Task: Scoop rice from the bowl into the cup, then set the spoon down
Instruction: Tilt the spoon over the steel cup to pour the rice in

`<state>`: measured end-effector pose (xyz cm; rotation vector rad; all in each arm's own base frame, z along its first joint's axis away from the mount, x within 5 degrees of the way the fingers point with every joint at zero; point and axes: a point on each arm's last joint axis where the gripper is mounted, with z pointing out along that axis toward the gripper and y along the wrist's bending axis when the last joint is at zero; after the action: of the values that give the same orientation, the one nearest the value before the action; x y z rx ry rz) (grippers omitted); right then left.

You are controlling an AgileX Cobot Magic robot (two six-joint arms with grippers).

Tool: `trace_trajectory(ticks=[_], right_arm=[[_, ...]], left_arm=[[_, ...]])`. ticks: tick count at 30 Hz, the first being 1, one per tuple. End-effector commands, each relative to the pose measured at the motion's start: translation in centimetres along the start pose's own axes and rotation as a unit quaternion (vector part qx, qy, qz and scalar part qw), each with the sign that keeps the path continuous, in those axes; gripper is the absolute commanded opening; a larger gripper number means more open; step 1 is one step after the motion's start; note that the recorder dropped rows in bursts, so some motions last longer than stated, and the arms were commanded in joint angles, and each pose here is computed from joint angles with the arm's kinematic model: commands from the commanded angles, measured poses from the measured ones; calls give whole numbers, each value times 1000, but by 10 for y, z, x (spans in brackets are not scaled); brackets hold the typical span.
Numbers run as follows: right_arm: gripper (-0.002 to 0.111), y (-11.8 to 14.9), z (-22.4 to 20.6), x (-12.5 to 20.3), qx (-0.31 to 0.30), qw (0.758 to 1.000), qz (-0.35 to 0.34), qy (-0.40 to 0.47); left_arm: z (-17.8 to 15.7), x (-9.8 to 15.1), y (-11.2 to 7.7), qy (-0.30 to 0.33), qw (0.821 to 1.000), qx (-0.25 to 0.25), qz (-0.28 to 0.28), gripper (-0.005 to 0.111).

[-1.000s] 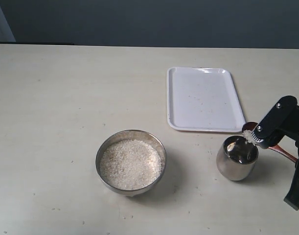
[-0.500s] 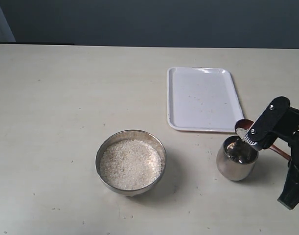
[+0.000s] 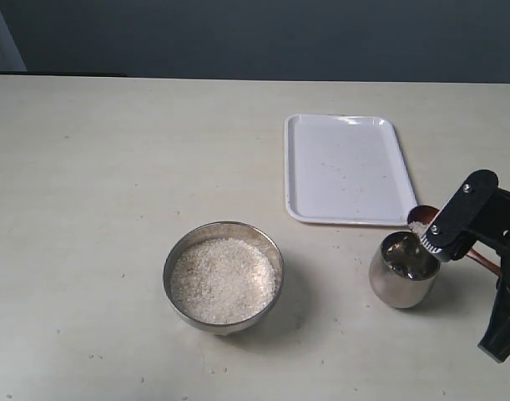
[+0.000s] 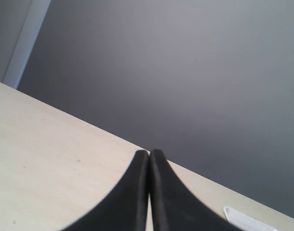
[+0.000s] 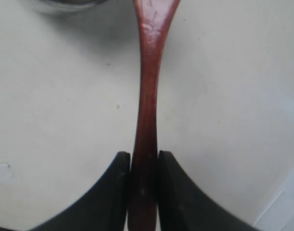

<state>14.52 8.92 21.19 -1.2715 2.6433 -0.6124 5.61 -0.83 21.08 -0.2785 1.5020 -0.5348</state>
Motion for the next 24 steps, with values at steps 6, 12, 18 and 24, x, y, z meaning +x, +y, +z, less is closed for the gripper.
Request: trace_trajectory(ticks=[6, 12, 18, 24], right_arm=[[-1, 0, 2, 1, 6, 1000, 7, 1], [-1, 5, -3, -2, 29, 999, -13, -11], [-1, 3, -4, -1, 48, 999, -11, -7], [-1, 4, -4, -1, 42, 999, -8, -5]], left_arm=[[0, -1, -1, -4, 1000, 7, 2, 0], [0, -1, -1, -4, 1000, 7, 2, 0], [0, -1, -1, -4, 1000, 7, 2, 0], [0, -1, -1, -4, 1000, 7, 2, 0]])
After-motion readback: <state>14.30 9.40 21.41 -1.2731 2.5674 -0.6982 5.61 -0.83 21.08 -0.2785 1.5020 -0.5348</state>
